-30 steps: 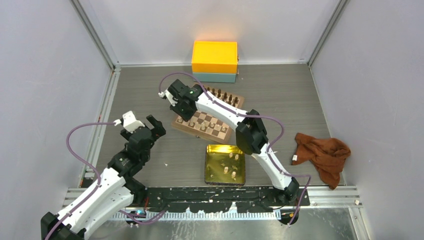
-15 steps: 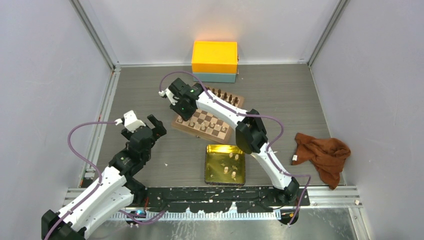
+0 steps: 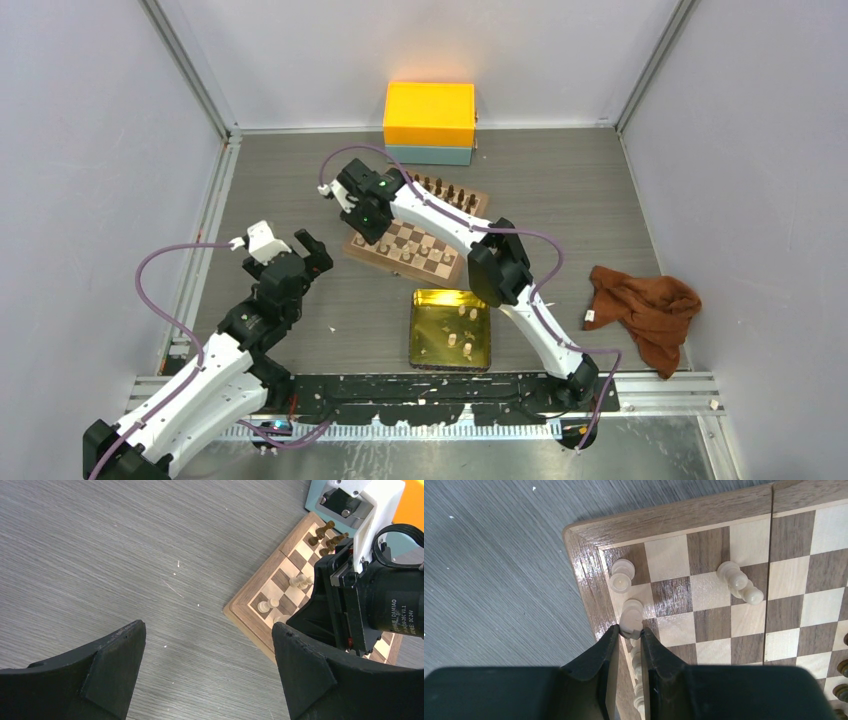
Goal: Set up the chess pieces on the board
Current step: Place the chess piece on the chessboard.
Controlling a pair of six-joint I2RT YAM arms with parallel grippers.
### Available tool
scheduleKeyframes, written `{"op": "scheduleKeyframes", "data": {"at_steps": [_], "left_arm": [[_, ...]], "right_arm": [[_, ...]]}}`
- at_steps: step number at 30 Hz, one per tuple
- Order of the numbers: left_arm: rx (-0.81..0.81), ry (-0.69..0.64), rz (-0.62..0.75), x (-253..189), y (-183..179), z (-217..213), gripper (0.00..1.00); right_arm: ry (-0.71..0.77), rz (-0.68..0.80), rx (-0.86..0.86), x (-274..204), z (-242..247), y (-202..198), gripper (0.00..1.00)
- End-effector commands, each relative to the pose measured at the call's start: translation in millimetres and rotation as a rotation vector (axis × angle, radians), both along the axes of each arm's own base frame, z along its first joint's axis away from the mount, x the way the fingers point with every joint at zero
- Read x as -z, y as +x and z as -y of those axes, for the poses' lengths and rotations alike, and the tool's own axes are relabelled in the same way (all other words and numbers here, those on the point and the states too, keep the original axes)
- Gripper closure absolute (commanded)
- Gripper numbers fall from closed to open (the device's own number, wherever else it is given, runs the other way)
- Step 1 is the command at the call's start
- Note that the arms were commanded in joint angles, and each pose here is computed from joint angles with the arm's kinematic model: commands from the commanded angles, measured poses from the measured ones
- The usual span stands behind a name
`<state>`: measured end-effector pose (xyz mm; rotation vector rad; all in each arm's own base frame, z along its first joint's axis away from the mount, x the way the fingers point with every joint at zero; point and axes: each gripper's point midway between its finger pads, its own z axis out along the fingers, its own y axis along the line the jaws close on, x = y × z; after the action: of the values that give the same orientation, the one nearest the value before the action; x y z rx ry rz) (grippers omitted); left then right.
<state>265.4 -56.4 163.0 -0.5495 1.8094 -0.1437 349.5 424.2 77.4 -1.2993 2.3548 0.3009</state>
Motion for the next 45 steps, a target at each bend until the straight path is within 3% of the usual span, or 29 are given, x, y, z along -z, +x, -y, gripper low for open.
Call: {"op": "scheduleKeyframes", "data": {"at_steps": [1,8,14,45], "left_arm": [[-0.028,-0.029,0.068,-20,5,-1,0.03],[-0.028,-0.029,0.067,-20,5,-1,0.03],[-0.028,-0.030,0.065,-19,5,-2,0.03],[-0.027,-0.035,0.061,-20,2,-3,0.03]], "right_arm": [[0.053,0.029,-0.016,-21,-10,5,0.91],[0.050,0.020,-0.018,-19,-9,3,0.77],[0.052,0.024,-0.017,-20,-9,3,0.70],[0.094,0.064,-0.042,-51,-16,-7,0.65]]}}
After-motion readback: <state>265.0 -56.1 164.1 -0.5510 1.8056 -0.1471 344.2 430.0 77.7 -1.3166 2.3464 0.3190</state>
